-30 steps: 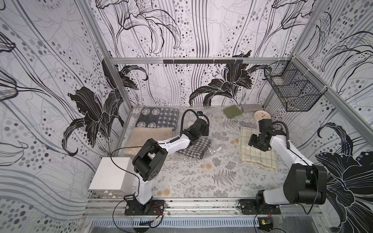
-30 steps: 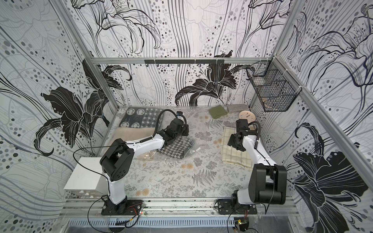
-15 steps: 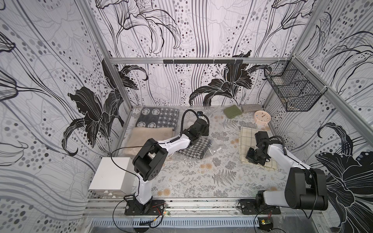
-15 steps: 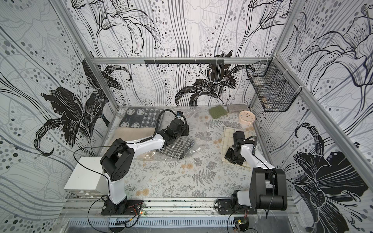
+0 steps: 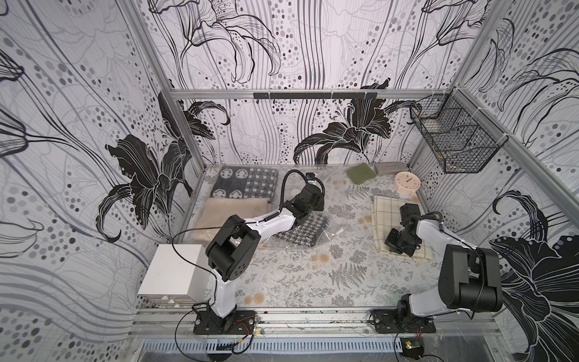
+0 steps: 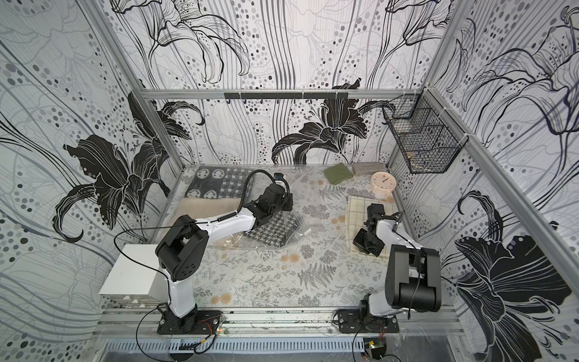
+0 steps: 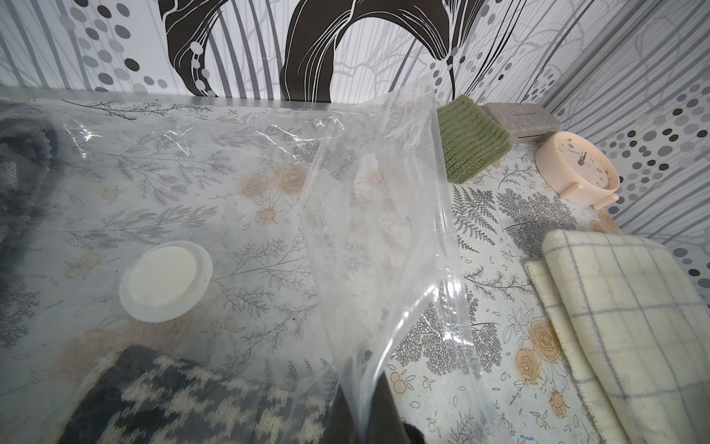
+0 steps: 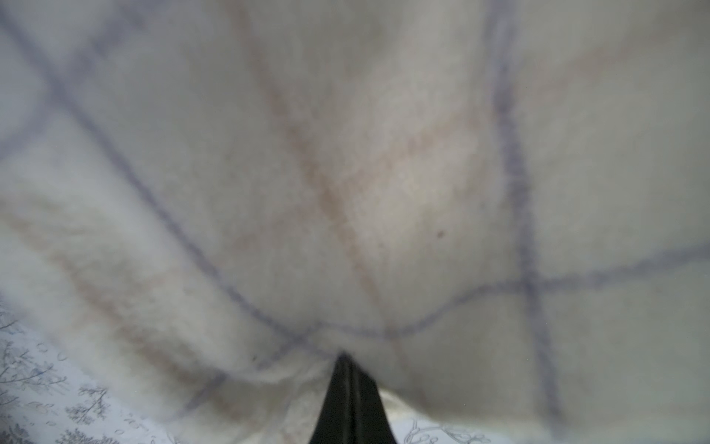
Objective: Take the scarf out of the vacuum bag
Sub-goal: Adjust the scarf at the center of the board.
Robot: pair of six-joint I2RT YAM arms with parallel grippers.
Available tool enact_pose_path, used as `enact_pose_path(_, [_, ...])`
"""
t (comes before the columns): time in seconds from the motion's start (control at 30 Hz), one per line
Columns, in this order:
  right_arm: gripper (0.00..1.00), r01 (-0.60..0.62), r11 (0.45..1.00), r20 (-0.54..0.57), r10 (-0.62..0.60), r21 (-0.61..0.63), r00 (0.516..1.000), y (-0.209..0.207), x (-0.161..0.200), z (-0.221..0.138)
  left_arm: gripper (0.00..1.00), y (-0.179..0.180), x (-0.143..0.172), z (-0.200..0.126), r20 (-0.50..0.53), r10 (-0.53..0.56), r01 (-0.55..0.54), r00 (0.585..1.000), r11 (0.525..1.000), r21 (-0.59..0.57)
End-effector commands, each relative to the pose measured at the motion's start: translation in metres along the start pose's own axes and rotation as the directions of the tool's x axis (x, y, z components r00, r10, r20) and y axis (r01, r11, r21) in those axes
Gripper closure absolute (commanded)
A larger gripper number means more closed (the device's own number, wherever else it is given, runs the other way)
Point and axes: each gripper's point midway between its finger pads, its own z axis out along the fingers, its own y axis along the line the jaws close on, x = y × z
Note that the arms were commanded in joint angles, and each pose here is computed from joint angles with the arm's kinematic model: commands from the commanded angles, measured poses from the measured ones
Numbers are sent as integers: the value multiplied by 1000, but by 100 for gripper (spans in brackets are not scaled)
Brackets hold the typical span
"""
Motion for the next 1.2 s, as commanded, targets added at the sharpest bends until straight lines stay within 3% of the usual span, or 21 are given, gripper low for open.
enact_pose_path(0.0, [100, 3, 998, 37, -5, 60, 999, -10, -12, -1, 100, 4, -17, -3, 46, -9, 10, 999, 1000, -12])
enact_pose_path(0.4, [100, -7, 994, 77, -2, 112, 997, -24, -25, -14, 100, 4, -17, -3, 46, -10, 11, 999, 1000, -7])
enact_pose_path(0.6, [100, -2, 1000, 87, -1, 23, 996, -9, -27, -17, 100, 4, -17, -3, 47, -13, 13, 999, 1000, -7])
enact_pose_path(0.67, [96, 11, 999, 141, -6, -35, 990, 1, -32, -30, 100, 3, -18, -4, 49, -12, 12, 999, 1000, -4])
enact_pose_path(0.77, [79, 43, 994, 216, -19, -105, 976, 12, -38, -56, 100, 3, -19, -4, 51, -11, 11, 999, 1000, -2])
enact_pose_path(0.87, [64, 74, 994, 180, -59, -80, 982, 14, -42, -63, 100, 1, -20, -4, 52, -13, 13, 999, 1000, 4])
enact_pose_path(1.0, [62, 100, 989, 188, -79, -109, 979, 27, -56, -62, 100, -1, -20, -4, 52, -15, 14, 999, 1000, 12])
enact_pose_path(1.17, [62, 206, 933, 267, -126, -296, 955, 80, -68, -79, 100, -2, -22, -5, 55, -11, 10, 998, 1000, 19])
